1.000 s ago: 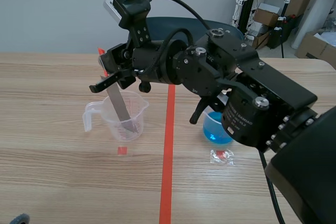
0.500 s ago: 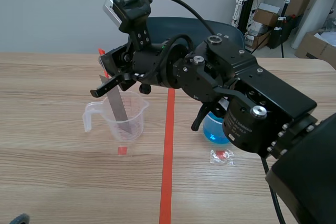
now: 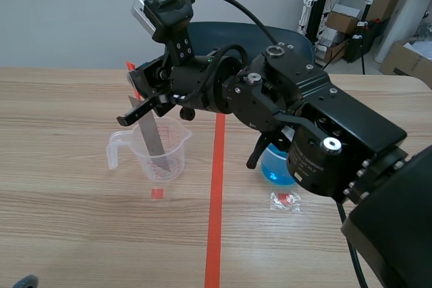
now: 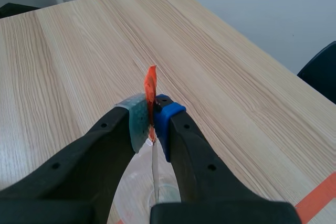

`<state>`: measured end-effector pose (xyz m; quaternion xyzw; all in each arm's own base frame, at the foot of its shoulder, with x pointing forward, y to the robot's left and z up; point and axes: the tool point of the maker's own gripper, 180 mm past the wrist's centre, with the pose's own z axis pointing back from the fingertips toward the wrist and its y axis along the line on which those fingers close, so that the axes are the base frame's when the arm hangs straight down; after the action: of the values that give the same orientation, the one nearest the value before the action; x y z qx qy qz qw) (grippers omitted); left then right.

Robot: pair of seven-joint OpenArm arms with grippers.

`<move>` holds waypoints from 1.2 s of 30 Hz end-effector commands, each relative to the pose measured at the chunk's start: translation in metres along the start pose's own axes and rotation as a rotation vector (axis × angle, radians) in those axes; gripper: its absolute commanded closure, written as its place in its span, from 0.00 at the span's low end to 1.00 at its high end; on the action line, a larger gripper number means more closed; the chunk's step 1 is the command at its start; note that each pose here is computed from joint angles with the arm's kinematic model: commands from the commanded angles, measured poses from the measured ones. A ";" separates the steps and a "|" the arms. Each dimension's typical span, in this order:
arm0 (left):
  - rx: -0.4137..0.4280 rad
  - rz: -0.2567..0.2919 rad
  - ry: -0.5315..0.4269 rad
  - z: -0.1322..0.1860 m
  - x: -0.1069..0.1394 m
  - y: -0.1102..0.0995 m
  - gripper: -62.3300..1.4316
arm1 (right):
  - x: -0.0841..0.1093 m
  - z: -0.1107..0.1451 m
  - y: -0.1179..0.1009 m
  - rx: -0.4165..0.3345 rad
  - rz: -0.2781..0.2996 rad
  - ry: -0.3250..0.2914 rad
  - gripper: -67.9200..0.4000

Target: Do the redox reaction experiment. put the plate into the left beaker

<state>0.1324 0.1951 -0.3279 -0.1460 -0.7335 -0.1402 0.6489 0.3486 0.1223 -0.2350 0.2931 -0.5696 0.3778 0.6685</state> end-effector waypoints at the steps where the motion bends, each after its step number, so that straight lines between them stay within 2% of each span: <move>1: 0.002 -0.001 -0.039 -0.004 0.008 0.001 0.00 | 0.016 -0.001 -0.006 -0.015 0.028 -0.044 0.77; 3: 0.002 -0.001 -0.039 -0.004 0.008 0.001 0.00 | 0.015 -0.001 -0.007 -0.021 0.054 -0.039 0.52; 6: 0.002 -0.001 -0.039 -0.004 0.008 0.001 0.00 | 0.015 -0.001 -0.009 -0.029 0.066 -0.034 0.09; 7: 0.002 -0.001 -0.039 -0.004 0.008 0.001 0.00 | 0.015 -0.001 -0.009 -0.031 0.066 -0.035 0.00; 12: 0.002 -0.001 -0.039 -0.004 0.008 0.001 0.00 | 0.012 -0.001 -0.010 -0.038 0.097 -0.021 0.00; 28: 0.002 -0.001 -0.039 -0.004 0.008 0.001 0.00 | 0.012 -0.001 -0.010 -0.038 0.097 -0.021 0.00; 36: 0.002 -0.001 -0.039 -0.004 0.008 0.001 0.00 | 0.010 -0.001 -0.011 -0.042 0.123 -0.008 0.00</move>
<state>0.1324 0.1951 -0.3279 -0.1460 -0.7335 -0.1402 0.6489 0.3538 0.1175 -0.2405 0.2422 -0.5799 0.4095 0.6613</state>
